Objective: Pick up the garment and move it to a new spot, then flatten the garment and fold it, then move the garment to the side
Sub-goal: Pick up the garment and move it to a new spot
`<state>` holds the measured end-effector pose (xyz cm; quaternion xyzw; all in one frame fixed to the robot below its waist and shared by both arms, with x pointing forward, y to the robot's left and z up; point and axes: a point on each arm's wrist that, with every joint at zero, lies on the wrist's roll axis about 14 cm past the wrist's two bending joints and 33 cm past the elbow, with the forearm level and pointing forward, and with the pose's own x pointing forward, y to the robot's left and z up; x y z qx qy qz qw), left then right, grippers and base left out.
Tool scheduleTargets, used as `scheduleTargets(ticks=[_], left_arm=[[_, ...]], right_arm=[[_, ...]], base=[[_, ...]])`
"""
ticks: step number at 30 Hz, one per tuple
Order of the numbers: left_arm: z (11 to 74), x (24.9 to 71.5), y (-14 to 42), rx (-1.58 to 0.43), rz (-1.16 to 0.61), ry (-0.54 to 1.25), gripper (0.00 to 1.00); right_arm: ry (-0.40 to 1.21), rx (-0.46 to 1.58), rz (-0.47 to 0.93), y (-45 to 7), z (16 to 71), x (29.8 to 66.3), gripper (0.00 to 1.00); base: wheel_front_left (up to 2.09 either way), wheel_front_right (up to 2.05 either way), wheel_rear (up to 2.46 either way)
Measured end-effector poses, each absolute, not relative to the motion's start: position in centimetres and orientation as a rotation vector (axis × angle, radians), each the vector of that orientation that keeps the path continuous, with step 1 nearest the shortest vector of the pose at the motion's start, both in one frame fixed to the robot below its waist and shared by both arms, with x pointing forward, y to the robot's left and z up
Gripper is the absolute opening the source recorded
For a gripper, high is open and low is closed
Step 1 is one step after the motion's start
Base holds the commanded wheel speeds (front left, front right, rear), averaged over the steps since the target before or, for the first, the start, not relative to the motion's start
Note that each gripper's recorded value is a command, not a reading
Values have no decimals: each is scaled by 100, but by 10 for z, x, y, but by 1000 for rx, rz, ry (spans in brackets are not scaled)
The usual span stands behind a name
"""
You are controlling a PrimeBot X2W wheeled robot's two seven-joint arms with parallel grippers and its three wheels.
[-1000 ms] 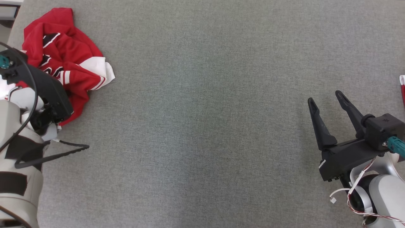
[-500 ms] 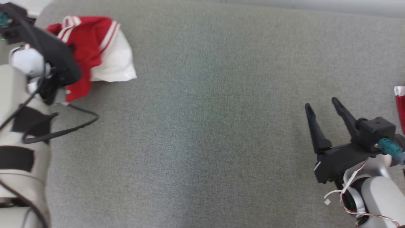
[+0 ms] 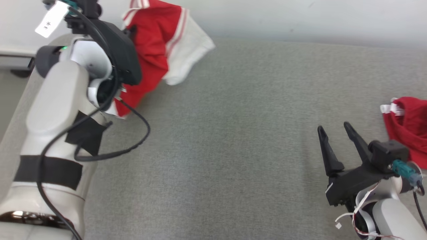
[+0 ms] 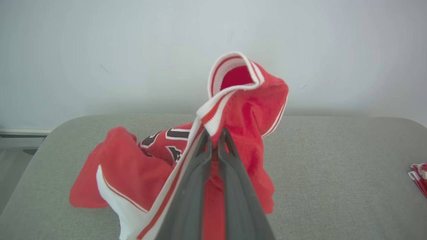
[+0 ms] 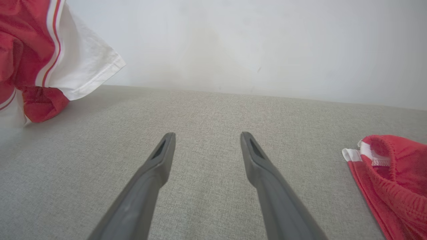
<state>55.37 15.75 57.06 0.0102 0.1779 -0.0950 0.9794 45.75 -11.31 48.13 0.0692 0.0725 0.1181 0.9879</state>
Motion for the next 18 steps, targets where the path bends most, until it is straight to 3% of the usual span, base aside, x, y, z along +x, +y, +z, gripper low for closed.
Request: scheduleTargets(ticks=[18], left_arm=[[597,495,13,19,-617,201,0]], right_arm=[[100,163,123,-152,492,429,100]], base=[[0,0,0]])
